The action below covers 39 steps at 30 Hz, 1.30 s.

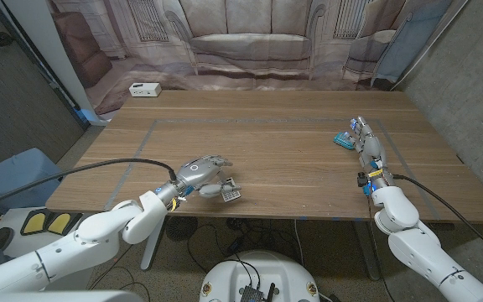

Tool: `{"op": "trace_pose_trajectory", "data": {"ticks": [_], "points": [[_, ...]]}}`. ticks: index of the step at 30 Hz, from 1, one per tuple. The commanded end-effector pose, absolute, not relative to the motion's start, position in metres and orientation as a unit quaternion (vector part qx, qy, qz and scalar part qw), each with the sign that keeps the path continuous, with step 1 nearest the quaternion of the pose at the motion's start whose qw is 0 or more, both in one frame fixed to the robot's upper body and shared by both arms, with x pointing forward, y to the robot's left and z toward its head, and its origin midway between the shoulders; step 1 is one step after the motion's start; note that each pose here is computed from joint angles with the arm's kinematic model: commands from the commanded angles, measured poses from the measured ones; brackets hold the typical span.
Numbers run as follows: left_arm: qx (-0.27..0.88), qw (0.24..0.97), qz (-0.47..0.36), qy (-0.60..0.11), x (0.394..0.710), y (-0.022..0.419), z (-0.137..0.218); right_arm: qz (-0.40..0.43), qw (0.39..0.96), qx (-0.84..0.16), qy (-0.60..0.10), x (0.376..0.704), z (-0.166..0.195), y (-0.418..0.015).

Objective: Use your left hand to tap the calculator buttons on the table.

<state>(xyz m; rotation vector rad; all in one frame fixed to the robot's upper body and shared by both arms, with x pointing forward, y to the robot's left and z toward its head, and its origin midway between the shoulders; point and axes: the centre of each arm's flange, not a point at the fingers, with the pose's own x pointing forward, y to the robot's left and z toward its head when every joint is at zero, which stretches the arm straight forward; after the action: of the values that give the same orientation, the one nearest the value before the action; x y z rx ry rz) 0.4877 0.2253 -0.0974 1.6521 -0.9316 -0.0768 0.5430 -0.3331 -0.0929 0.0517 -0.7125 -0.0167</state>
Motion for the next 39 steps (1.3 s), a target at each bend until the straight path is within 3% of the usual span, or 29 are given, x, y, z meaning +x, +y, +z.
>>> {"op": "trace_pose_trajectory", "data": {"ticks": [1,39], "points": [[0.705,0.58,-0.014,-0.409,0.48,0.227,-0.087,-0.008,0.937,0.027,-0.348,0.546,-0.091,-0.333],[0.704,0.573,0.032,-0.418,0.469,0.224,-0.063,-0.006,0.932,0.028,-0.361,0.551,-0.081,-0.339]]}}
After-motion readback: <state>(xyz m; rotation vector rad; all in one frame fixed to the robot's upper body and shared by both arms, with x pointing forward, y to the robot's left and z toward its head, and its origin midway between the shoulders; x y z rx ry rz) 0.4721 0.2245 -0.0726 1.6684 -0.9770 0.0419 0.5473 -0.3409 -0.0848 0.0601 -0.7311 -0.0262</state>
